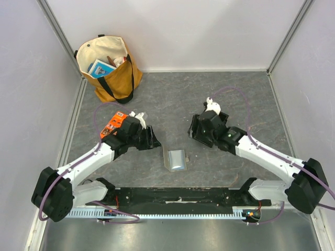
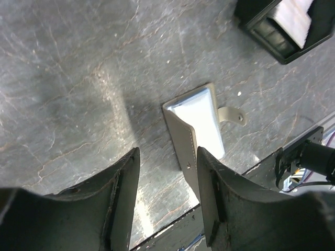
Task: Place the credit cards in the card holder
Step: Move the storage box to the center of the board.
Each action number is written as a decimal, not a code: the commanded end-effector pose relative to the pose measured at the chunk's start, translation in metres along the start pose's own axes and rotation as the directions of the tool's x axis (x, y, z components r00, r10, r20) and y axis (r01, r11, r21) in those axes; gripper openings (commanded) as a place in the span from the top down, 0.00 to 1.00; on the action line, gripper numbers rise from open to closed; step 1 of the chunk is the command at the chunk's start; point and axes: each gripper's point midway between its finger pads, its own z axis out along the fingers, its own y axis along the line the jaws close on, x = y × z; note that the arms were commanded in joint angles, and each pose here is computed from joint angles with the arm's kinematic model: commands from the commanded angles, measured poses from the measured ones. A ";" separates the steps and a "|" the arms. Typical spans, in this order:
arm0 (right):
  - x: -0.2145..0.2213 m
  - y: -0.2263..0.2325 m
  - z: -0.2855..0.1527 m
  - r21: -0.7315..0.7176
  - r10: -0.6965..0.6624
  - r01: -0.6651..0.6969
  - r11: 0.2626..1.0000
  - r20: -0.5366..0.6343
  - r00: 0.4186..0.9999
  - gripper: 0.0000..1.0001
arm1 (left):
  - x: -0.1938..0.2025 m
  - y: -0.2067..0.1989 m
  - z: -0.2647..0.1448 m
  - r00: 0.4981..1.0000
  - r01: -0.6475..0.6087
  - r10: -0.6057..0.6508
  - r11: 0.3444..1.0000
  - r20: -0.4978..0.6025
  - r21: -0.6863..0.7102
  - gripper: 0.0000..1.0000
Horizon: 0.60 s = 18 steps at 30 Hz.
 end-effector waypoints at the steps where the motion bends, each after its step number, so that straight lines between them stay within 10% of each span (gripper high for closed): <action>1: -0.037 -0.022 0.006 0.093 -0.101 0.097 0.991 0.038 0.994 0.34 | -0.017 -0.008 -0.006 0.998 -0.058 0.058 0.998 0.034 -0.001 0.46; 18: -0.097 -0.108 0.058 0.195 -0.274 0.284 0.939 -0.073 0.959 0.30 | -0.022 -0.034 -0.010 0.995 -0.099 0.098 0.989 0.015 0.111 0.42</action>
